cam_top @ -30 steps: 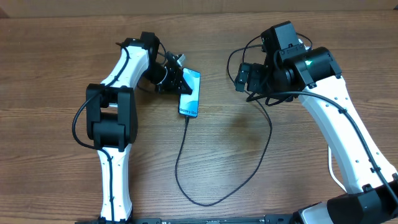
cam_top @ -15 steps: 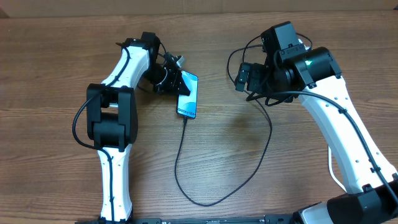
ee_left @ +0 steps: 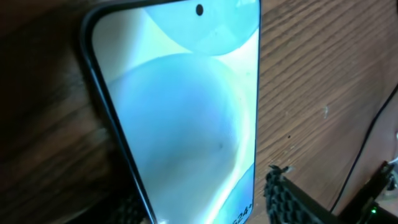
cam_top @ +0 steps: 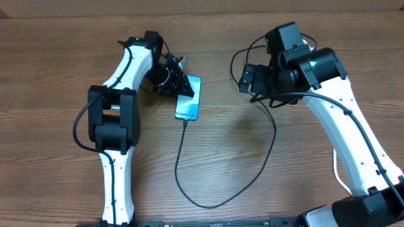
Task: Plug charger to phone and switch on socket
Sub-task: 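Lower the phone flat onto the table with the left gripper and release, then raise the left gripper away and move the right gripper to the power strip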
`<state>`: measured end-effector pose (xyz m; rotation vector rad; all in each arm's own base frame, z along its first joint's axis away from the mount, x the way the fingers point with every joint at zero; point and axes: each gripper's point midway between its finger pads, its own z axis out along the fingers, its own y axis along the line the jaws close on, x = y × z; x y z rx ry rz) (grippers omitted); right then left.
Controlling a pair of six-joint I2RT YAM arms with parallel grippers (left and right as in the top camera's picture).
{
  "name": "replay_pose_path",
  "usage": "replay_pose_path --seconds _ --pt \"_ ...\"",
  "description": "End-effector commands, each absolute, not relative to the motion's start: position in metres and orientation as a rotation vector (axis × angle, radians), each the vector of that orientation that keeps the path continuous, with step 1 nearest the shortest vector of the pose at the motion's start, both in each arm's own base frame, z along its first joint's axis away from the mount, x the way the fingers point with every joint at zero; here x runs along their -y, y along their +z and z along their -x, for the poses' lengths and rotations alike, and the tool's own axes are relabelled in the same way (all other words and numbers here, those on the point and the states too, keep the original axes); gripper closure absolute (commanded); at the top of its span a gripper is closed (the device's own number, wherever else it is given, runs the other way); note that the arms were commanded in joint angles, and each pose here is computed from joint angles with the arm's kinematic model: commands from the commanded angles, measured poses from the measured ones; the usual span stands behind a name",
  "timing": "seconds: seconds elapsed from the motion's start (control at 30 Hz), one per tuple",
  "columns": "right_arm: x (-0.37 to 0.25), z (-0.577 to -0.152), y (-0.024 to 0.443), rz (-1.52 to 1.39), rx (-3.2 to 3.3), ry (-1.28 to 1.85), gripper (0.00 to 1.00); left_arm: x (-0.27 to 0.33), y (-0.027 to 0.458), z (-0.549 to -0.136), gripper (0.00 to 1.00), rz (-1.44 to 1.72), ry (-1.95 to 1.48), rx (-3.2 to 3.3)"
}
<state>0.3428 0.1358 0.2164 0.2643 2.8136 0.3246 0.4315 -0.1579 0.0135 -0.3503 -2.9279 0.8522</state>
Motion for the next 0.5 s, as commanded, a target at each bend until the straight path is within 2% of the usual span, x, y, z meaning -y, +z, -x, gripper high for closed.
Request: replay_pose_path --seconds 0.0,0.13,0.23,0.27,0.47 --pt "-0.133 -0.348 0.228 -0.314 -2.773 0.333 0.00 0.133 -0.006 -0.429 0.34 0.358 0.610 2.960" --pt "-0.133 -0.348 0.228 -0.321 -2.770 0.334 0.00 0.127 -0.004 -0.429 0.14 0.342 0.572 2.966" --pt "-0.134 -0.349 0.229 -0.319 -2.766 0.344 0.00 0.117 0.006 -0.437 0.07 0.303 0.539 3.000" --pt "-0.134 -0.350 0.229 -0.324 -2.762 0.348 0.00 0.114 0.016 -0.442 0.00 0.286 0.543 3.016" --pt "-0.106 -0.366 0.232 -0.429 -2.714 0.339 0.00 0.100 0.082 -0.467 0.00 0.203 0.573 3.156"
